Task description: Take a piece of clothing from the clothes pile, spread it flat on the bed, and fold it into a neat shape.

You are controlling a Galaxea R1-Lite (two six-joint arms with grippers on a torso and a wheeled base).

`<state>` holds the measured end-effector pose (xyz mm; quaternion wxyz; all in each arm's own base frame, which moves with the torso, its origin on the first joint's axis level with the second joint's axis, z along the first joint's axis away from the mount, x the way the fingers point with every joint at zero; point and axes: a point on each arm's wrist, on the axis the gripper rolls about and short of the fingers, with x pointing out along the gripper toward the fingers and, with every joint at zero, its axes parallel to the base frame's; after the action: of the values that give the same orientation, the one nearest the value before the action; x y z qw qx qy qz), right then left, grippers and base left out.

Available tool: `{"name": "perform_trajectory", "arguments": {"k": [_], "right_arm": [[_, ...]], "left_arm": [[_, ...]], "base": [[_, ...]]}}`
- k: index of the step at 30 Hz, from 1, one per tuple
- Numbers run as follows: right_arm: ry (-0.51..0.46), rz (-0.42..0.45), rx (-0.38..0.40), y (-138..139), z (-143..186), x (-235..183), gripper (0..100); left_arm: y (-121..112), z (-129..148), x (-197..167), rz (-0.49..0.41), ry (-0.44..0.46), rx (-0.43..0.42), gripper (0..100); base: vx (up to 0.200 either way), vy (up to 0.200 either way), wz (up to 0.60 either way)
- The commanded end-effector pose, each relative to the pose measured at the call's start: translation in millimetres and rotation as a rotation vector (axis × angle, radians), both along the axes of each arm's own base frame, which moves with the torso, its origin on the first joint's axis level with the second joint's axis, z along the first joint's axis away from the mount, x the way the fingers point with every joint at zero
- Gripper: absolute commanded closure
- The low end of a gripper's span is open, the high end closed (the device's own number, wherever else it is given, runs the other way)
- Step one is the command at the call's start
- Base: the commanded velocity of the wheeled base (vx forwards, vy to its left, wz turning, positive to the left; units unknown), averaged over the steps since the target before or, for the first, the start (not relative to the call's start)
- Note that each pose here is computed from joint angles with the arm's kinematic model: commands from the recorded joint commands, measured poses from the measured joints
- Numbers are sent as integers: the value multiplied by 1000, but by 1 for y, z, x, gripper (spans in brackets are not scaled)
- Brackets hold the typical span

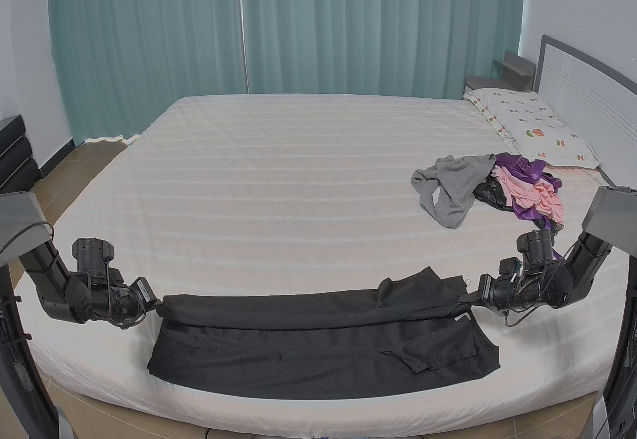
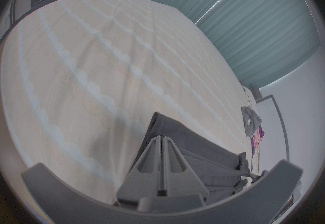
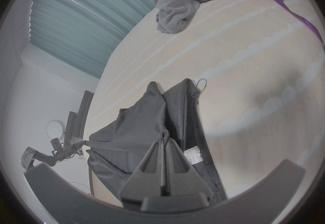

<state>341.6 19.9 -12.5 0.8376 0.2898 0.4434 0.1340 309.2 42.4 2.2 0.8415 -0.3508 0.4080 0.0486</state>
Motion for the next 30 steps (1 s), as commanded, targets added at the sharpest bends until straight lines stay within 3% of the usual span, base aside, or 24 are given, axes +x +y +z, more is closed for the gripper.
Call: {"name": "perform_trajectory", "arguments": {"k": [1, 7, 8, 9, 23, 30], "right_arm": [[24, 5, -9, 0, -9, -1, 100], [28, 9, -13, 1, -10, -1, 100], [31, 9, -14, 1, -11, -1, 100], [31, 11, -14, 2, -11, -1, 0], [-44, -6, -7, 0, 11, 7, 0], [-60, -78, -36, 0, 10, 24, 0]], "left_arm": [[-2, -5, -6, -16, 27, 7, 100], [-2, -7, -8, -17, 35, 7, 100], [-2, -7, -8, -18, 35, 7, 0], [-3, -7, -8, -20, 37, 7, 0], [-2, 1, -5, -12, 7, 5, 0], [1, 5, 14, 32, -35, -8, 0]], "base": [[0, 0, 0], [0, 0, 0], [0, 0, 0], [0, 0, 0], [0, 0, 0], [0, 0, 0]]}}
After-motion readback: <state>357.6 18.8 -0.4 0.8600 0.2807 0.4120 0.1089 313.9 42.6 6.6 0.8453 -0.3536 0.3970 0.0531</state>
